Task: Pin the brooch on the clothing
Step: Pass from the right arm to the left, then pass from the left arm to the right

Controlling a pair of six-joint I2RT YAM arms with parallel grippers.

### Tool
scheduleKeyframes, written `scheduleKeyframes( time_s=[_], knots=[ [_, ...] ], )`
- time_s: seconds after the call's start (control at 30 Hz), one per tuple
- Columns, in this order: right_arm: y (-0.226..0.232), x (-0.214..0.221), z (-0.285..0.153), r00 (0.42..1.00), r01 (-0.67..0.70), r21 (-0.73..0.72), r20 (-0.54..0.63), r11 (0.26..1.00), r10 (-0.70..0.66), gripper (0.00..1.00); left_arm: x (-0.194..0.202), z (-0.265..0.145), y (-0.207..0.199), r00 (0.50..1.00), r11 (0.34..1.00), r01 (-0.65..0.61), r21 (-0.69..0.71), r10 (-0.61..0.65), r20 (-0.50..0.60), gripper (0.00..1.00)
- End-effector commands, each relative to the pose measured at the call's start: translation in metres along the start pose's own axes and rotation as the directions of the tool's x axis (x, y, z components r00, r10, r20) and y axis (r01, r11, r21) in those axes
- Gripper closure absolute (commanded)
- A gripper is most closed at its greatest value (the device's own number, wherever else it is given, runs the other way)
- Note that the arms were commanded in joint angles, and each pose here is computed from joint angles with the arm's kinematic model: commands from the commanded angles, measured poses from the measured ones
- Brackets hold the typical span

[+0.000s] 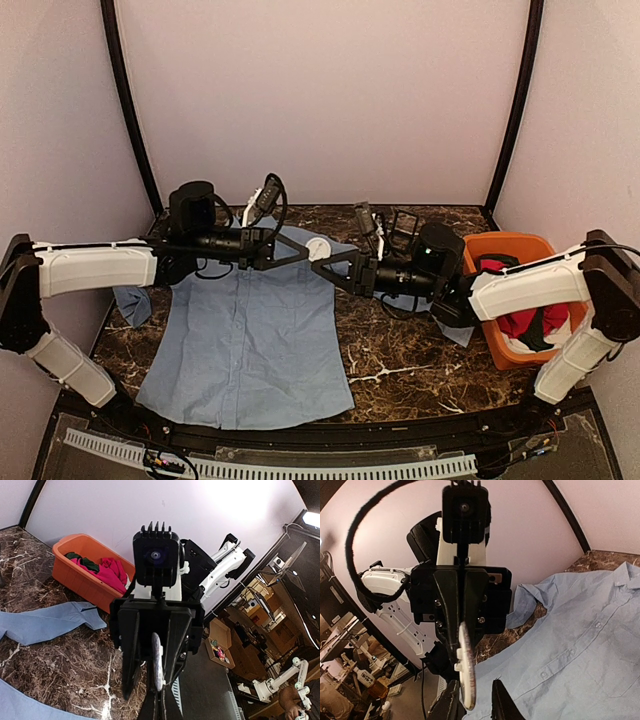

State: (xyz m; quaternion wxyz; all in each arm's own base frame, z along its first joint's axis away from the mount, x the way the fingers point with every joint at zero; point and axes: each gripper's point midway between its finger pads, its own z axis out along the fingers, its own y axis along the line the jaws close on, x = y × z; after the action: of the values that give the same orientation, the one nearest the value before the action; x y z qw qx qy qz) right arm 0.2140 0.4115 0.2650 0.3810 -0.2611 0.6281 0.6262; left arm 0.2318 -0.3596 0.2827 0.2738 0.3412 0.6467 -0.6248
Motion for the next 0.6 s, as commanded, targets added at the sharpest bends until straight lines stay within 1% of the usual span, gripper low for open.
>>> scheduleKeyframes(
  time_s=[0.0, 0.03, 0.07, 0.1, 0.13, 0.3, 0.33, 0.43, 0.57],
  knots=[
    [0.011, 0.015, 0.007, 0.987, 0.035, -0.05, -0.152, 0.998, -0.042, 0.72, 0.002, 0.0, -0.018, 0.998, 0.998, -0.041, 0.04, 0.043, -0.053, 0.99],
    [0.011, 0.015, 0.008, 0.983, 0.036, -0.055, -0.175, 0.998, -0.046, 0.7, 0.003, 0.0, -0.019, 0.996, 0.998, -0.055, 0.043, 0.058, -0.061, 0.99],
    [0.011, 0.014, 0.009, 0.98, 0.041, -0.062, -0.191, 0.997, -0.052, 0.7, 0.007, -0.001, -0.019, 0.996, 0.999, -0.037, 0.036, 0.04, -0.079, 0.99],
    [0.009, 0.016, 0.007, 0.976, 0.031, -0.063, -0.212, 0.998, -0.044, 0.69, 0.007, -0.001, -0.02, 0.995, 0.998, -0.054, 0.036, 0.057, -0.085, 0.99],
    [0.009, 0.014, 0.006, 0.974, 0.024, -0.069, -0.224, 0.997, -0.039, 0.69, 0.011, -0.002, -0.019, 0.994, 0.999, -0.033, 0.025, 0.036, -0.104, 0.99],
    [0.01, 0.009, -0.005, 0.957, -0.004, -0.123, -0.288, 0.992, -0.032, 0.68, 0.02, -0.01, -0.026, 0.988, 0.999, -0.052, 0.004, 0.052, -0.147, 0.99],
    [0.011, 0.011, -0.006, 0.95, -0.011, -0.131, -0.312, 0.991, -0.031, 0.68, 0.023, -0.011, -0.026, 0.986, 0.999, -0.038, -0.007, 0.036, -0.161, 0.99],
    [0.016, 0.017, -0.006, 0.926, -0.015, -0.173, -0.375, 0.985, -0.052, 0.68, 0.025, -0.012, -0.027, 0.984, 0.999, -0.049, -0.011, 0.046, -0.174, 0.99],
    [0.016, 0.02, -0.005, 0.913, -0.012, -0.183, -0.403, 0.983, -0.064, 0.72, 0.032, -0.012, -0.022, 0.979, 0.999, -0.024, -0.021, 0.019, -0.201, 0.99]
  ],
)
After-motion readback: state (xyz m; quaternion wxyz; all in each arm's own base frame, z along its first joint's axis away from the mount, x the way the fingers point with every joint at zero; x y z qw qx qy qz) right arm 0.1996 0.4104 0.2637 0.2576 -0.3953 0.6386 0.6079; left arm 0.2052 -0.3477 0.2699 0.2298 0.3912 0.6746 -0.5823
